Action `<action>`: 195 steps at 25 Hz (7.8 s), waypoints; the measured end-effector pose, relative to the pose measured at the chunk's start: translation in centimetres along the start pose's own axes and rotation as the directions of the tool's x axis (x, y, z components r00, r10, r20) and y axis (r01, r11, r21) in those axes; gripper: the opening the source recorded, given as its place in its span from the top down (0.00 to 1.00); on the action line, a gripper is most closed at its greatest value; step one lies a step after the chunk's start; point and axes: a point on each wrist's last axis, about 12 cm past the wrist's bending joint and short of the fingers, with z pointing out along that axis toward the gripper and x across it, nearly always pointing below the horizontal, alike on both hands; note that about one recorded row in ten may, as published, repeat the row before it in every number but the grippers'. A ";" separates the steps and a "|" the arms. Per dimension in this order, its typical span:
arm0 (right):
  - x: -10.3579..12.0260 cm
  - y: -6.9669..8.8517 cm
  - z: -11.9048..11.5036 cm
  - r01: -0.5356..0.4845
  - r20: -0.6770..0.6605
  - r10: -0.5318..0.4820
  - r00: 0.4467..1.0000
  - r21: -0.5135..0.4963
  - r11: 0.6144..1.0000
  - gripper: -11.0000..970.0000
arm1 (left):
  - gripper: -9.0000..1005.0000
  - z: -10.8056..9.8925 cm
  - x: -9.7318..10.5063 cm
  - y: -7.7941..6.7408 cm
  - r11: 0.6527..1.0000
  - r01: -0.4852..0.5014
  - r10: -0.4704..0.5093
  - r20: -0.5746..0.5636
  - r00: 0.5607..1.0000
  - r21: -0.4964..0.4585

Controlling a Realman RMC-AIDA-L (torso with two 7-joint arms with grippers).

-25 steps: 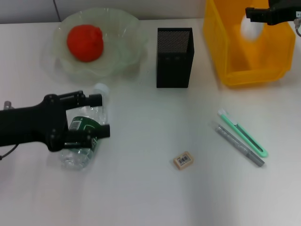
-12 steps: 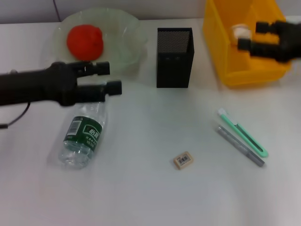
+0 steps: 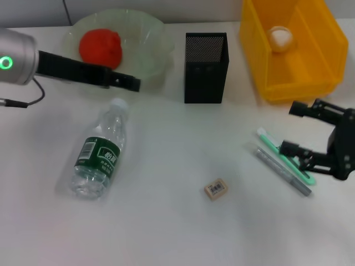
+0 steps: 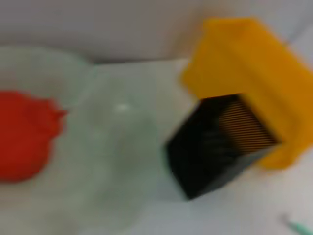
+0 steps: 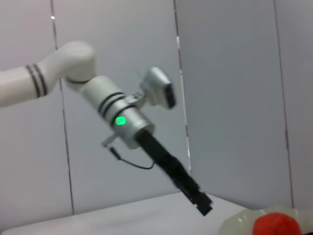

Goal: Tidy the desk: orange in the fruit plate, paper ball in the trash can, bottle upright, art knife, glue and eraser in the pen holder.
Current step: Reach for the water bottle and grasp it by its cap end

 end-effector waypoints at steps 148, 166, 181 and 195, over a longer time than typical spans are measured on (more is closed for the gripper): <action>5.5 1.3 0.5 -0.145 0.068 0.129 0.989 0.358 0.922 0.18 | 0.17 9.8 -2.2 -7.0 0.607 -0.794 0.793 -0.060 0.606 0.011; 6.0 1.9 0.7 -0.146 0.068 0.131 0.989 0.362 0.920 0.18 | 0.17 11.7 -1.8 -8.0 0.527 -0.847 0.831 -0.166 0.531 -0.072; 6.1 2.0 0.6 -0.150 0.068 0.134 0.989 0.365 0.919 0.18 | 0.18 12.8 -0.6 -7.7 0.511 -0.857 0.837 -0.190 0.513 -0.064; 6.2 1.8 0.6 -0.147 0.055 0.136 0.989 0.376 0.915 0.18 | 0.18 13.1 -0.6 -7.5 0.550 -0.833 0.806 -0.232 0.545 -0.048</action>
